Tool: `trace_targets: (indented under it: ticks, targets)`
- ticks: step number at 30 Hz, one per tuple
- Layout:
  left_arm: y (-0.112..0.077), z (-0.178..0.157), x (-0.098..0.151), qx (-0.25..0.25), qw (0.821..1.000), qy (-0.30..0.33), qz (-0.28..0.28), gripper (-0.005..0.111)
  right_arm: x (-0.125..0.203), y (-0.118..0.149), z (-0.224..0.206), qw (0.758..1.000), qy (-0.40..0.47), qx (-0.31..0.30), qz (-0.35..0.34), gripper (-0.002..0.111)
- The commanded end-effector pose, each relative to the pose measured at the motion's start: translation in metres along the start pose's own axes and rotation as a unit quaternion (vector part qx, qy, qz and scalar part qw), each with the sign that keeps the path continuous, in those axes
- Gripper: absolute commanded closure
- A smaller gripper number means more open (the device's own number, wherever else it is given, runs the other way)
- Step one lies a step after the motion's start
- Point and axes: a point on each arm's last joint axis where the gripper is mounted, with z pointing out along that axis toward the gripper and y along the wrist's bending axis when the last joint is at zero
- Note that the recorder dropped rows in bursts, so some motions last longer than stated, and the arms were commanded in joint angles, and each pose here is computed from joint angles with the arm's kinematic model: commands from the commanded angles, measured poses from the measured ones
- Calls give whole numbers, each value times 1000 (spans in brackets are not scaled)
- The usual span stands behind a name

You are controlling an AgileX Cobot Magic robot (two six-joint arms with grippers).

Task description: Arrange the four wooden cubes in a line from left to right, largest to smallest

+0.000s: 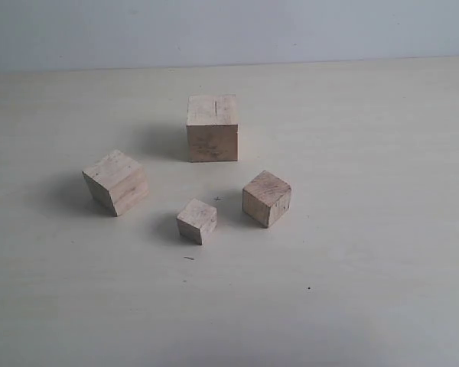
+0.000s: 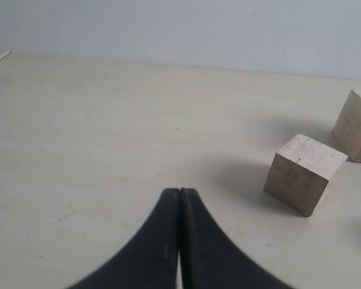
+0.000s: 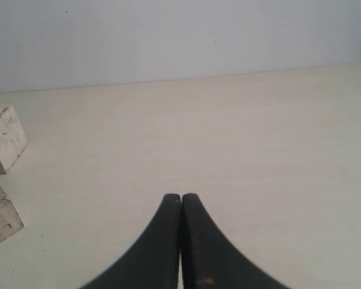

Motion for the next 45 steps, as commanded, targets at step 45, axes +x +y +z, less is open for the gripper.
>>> trace_targets:
  ticks: [45]
  targets:
    - [0, 0, 0, 3, 1000, -4, -1, 107, -215, 100, 77, 919, 65, -386, -44, 108]
